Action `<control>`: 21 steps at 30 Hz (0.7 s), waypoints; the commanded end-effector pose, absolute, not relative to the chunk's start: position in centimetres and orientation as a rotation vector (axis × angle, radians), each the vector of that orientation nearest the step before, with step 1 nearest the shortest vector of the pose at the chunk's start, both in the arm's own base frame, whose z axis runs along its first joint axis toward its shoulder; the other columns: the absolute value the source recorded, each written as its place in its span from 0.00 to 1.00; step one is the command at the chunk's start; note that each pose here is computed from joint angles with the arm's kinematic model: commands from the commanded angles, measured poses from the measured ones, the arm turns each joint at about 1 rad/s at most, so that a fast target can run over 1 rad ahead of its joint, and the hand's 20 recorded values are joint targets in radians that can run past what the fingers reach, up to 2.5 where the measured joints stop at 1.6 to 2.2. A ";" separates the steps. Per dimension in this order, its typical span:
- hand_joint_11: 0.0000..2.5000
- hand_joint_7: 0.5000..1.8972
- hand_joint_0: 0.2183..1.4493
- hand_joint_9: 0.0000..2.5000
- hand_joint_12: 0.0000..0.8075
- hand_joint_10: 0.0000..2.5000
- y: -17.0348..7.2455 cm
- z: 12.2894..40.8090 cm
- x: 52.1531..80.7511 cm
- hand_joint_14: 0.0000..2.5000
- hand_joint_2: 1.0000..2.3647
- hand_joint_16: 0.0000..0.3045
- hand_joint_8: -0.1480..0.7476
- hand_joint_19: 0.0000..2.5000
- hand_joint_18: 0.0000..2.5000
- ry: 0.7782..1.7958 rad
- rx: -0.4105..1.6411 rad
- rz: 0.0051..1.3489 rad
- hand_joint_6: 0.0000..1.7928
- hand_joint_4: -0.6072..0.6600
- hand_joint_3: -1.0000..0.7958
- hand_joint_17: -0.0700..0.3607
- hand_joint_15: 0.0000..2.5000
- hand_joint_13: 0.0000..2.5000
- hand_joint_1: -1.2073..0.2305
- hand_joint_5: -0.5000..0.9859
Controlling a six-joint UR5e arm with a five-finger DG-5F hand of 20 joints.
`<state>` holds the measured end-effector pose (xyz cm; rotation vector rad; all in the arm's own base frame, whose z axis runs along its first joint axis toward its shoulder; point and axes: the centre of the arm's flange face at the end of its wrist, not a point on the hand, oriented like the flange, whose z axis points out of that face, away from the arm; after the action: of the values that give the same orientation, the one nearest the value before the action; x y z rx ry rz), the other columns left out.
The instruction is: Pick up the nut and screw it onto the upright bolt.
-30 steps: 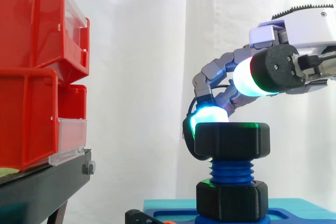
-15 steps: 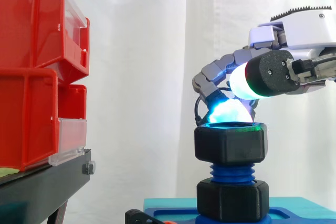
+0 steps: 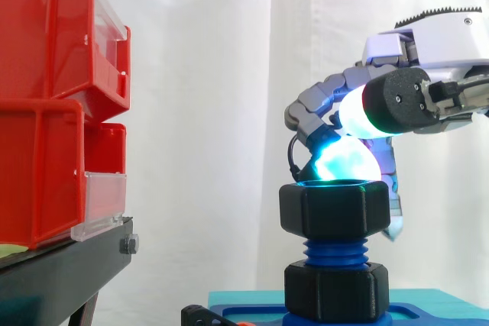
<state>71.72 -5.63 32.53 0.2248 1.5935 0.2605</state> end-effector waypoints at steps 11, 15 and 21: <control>0.06 0.62 0.24 0.59 0.29 0.00 -7.3 36.6 70.2 0.00 0.00 0.08 0.47 0.00 0.27 1.575 0.172 0.235 0.29 0.63 0.28 0.29 0.00 0.37 0.64 0.36; 0.05 0.45 0.23 0.52 0.33 0.00 -7.3 38.4 70.7 0.00 0.00 0.10 0.50 0.00 0.25 1.551 0.138 0.234 0.28 0.70 0.28 0.32 0.00 0.33 0.65 0.32; 0.00 0.26 0.22 0.42 0.37 0.00 -6.5 38.4 70.9 0.00 0.00 0.12 0.50 0.00 0.21 1.544 0.110 0.232 0.28 0.70 0.28 0.35 0.00 0.27 0.67 0.27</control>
<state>70.73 -6.92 38.27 0.1230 1.5518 0.2297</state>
